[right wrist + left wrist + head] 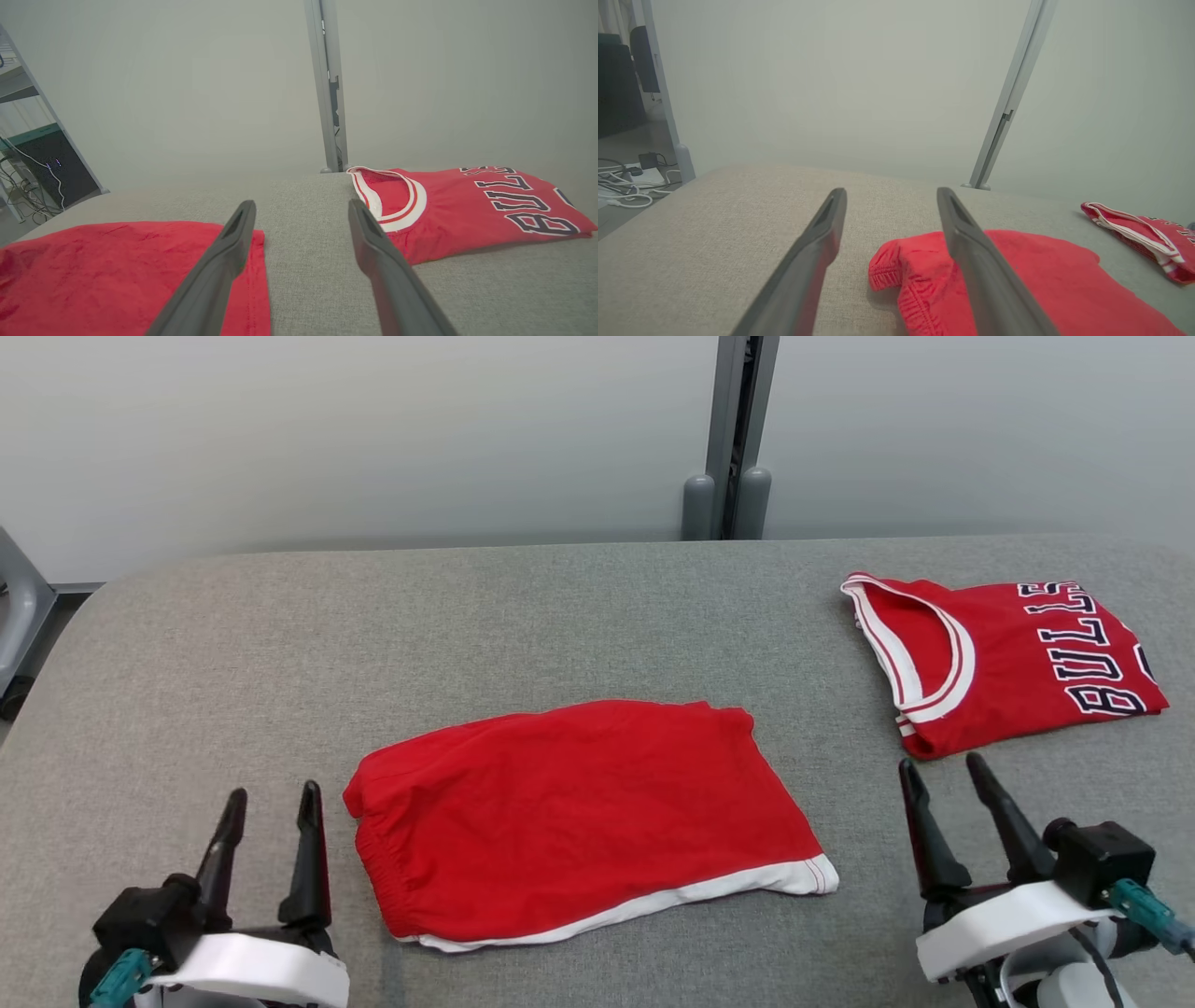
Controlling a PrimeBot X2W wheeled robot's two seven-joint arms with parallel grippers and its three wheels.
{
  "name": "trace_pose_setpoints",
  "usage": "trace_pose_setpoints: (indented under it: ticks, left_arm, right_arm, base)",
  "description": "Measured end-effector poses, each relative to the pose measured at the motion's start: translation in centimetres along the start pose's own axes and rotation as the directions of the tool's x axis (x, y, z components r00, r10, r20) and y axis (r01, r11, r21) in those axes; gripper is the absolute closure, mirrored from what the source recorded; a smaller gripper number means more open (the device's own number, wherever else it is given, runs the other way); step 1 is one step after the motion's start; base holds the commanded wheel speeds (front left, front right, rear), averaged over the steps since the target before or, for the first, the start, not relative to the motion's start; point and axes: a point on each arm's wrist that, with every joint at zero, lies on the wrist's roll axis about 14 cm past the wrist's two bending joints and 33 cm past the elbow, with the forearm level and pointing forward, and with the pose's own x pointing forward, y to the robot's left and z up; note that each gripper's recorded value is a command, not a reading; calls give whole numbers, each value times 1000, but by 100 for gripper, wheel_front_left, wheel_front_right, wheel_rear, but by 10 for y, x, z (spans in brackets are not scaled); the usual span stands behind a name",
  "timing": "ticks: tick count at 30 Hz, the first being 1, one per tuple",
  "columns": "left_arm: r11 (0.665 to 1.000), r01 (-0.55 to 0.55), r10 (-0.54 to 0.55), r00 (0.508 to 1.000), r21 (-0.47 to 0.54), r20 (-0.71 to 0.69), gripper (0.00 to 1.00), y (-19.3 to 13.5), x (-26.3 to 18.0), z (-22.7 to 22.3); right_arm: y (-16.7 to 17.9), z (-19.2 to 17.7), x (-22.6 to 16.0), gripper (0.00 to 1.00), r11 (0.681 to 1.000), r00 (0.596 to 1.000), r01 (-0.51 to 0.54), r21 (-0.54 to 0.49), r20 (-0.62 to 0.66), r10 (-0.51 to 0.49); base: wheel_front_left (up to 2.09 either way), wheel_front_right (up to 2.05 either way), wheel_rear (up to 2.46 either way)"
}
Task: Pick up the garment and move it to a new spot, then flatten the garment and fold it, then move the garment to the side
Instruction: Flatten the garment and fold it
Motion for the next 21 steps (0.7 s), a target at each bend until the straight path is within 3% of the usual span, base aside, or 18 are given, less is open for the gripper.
trace_pose_setpoints:
  ticks: [6, 14, 18, 21]
  left_arm:
    - [1000, 6, -9, 987, -14, -163, 0, 0, -8, -34]
    - [999, 12, -26, 947, -46, -321, 0, -1, -20, -68]
    - [997, 40, -68, 876, -67, -478, 0, -9, -36, -99]
    - [994, 53, -93, 850, -91, -519, 0, -15, -41, -107]
  right_arm:
    - [6, -25, -1, 0, 999, 994, -27, 33, -109, 30]
    - [22, -66, -14, 0, 993, 949, -65, 100, -300, 92]
    - [32, -88, -22, 0, 987, 907, -78, 141, -402, 129]
    - [35, -93, -21, 0, 984, 887, -85, 155, -439, 146]
  base:
    - [0, 0, 0]
    - [0, 0, 0]
    - [0, 0, 0]
    - [0, 0, 0]
